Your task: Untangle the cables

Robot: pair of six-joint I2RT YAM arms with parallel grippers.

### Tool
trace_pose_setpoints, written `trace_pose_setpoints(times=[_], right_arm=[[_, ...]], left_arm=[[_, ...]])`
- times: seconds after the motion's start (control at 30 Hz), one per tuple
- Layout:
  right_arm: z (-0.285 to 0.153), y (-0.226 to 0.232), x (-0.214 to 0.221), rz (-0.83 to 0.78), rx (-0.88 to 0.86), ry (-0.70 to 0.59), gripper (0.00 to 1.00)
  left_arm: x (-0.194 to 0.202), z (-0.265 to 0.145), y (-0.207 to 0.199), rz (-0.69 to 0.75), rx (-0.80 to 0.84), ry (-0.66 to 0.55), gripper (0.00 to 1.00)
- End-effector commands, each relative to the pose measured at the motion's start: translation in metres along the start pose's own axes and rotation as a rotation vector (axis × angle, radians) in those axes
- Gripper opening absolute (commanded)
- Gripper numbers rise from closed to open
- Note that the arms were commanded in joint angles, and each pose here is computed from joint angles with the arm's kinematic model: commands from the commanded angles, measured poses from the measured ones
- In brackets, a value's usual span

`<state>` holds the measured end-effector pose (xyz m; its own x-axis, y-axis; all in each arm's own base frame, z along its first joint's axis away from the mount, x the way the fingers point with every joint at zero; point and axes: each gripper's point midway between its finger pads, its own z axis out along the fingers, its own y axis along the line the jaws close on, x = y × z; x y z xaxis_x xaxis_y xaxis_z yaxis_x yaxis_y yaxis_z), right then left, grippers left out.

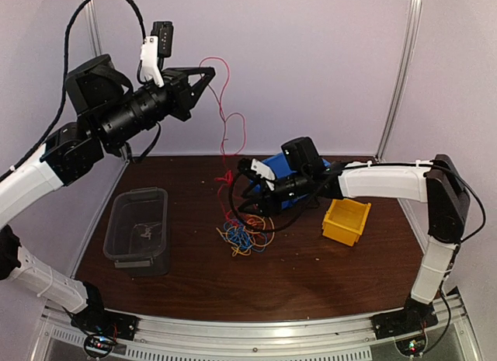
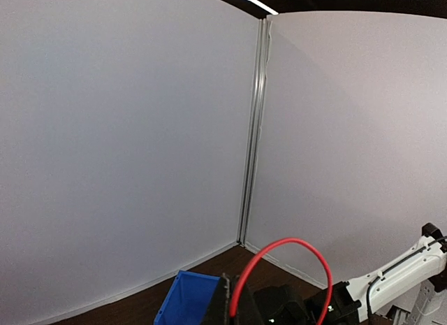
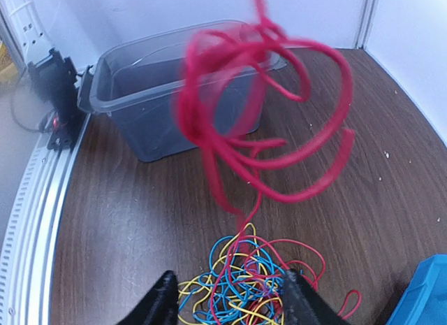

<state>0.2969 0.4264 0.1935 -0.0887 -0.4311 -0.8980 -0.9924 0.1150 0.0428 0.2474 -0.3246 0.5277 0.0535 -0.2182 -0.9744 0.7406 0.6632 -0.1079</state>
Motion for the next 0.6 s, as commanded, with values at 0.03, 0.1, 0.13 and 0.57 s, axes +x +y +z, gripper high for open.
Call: trace_pose_setpoints(times=[0.03, 0.1, 0.13, 0.57], right_arm=[[0.006, -0.024, -0.003, 0.023, 0.112, -0.038, 0.29], [0.006, -0.025, 0.001, 0.029, 0.121, -0.034, 0.11], [0.006, -0.025, 0.002, 0.031, 0.124, -0.032, 0.03], [-0.011, -0.022, 0.083, 0.128, 0.125, 0.103, 0.0]], left_arm=[[-0.039, -0.01, -0.001, -0.023, 0.003, -0.098, 0.0], [-0.043, -0.01, -0.001, -0.022, 0.001, -0.103, 0.0], [-0.044, -0.01, 0.0, -0.022, -0.002, -0.105, 0.0], [-0.129, -0.037, 0.013, 0.101, -0.102, -0.227, 0.0]])
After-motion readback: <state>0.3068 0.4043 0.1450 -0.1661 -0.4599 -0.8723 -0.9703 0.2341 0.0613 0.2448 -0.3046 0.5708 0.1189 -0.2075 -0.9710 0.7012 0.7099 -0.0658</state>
